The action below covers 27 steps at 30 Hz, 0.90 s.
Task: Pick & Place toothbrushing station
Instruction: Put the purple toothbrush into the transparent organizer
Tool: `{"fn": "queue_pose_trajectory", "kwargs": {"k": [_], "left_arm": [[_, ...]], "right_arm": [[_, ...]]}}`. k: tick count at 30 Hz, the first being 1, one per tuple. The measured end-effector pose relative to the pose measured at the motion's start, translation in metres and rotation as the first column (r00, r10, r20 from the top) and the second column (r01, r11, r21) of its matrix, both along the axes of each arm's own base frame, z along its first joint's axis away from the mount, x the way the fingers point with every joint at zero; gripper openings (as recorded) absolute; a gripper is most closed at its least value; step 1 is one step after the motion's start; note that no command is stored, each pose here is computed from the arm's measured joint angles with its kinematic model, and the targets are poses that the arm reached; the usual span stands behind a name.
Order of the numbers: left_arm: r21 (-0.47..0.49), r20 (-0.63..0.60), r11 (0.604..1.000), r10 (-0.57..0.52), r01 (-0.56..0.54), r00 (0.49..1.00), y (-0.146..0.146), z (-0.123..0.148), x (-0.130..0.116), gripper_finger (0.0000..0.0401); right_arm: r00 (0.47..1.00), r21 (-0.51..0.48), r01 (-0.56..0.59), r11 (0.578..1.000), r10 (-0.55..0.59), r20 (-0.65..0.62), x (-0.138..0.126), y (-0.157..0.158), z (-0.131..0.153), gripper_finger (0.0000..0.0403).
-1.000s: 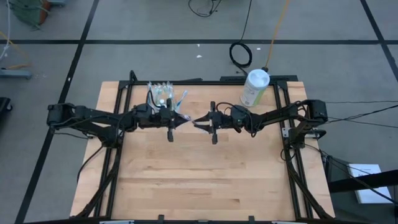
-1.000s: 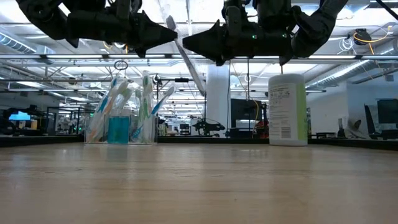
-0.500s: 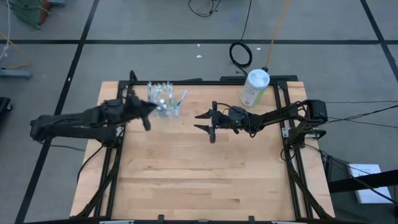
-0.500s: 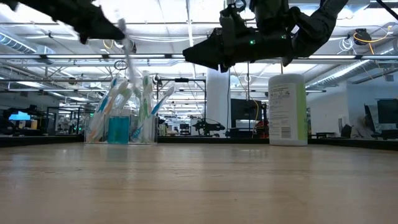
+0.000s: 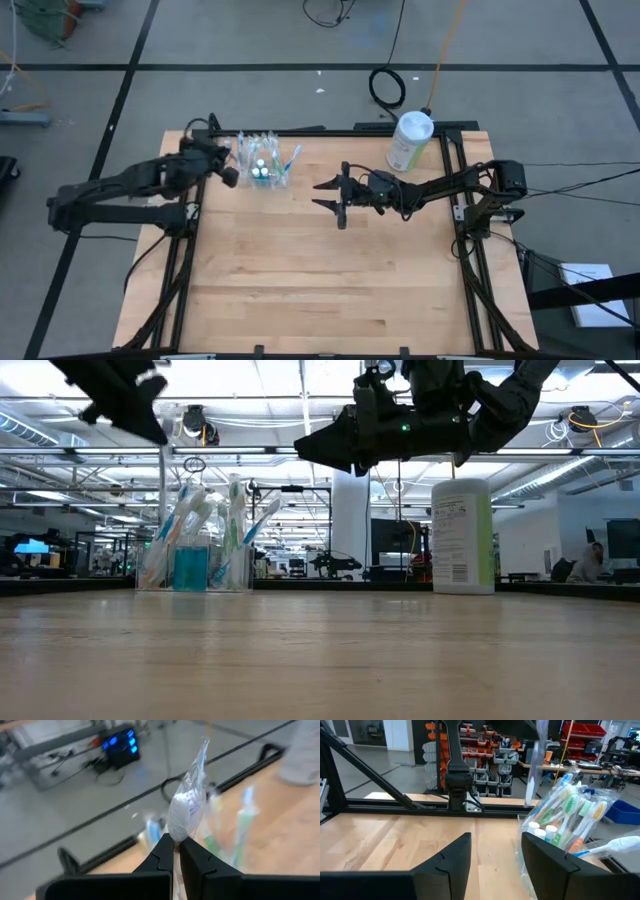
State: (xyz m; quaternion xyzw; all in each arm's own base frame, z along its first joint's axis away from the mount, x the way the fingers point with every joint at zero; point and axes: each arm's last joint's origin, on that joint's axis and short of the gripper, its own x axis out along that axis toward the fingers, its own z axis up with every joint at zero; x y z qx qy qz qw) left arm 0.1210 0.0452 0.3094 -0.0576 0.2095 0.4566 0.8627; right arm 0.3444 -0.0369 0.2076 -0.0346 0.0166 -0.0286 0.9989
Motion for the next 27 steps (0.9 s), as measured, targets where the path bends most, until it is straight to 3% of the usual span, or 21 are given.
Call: {"fn": "queue_pose_trajectory", "kwargs": {"k": [4,8,17,27], "left_arm": [[-0.067,-0.055,0.991,0.113,-0.117,0.992,0.010,-0.032,0.011,0.0006],[-0.051,-0.097,0.971,0.227,-0.233,0.969,0.020,-0.062,0.020,0.0005],[-0.177,-0.089,0.958,0.213,-0.226,0.973,0.035,-0.087,0.035,0.0015],[-0.183,-0.139,0.945,0.247,-0.270,0.959,0.047,-0.096,0.038,0.0021]], "right_arm": [[1.000,0.001,0.000,1.000,0.000,-0.006,0.000,0.000,-0.001,0.0169],[1.000,0.001,0.000,1.000,0.000,-0.006,0.000,0.000,-0.001,0.0169],[1.000,0.001,0.000,1.000,0.000,-0.006,0.000,0.000,-0.001,0.0169],[1.000,0.001,0.000,1.000,0.000,-0.006,0.000,0.000,-0.001,0.0169]]}}
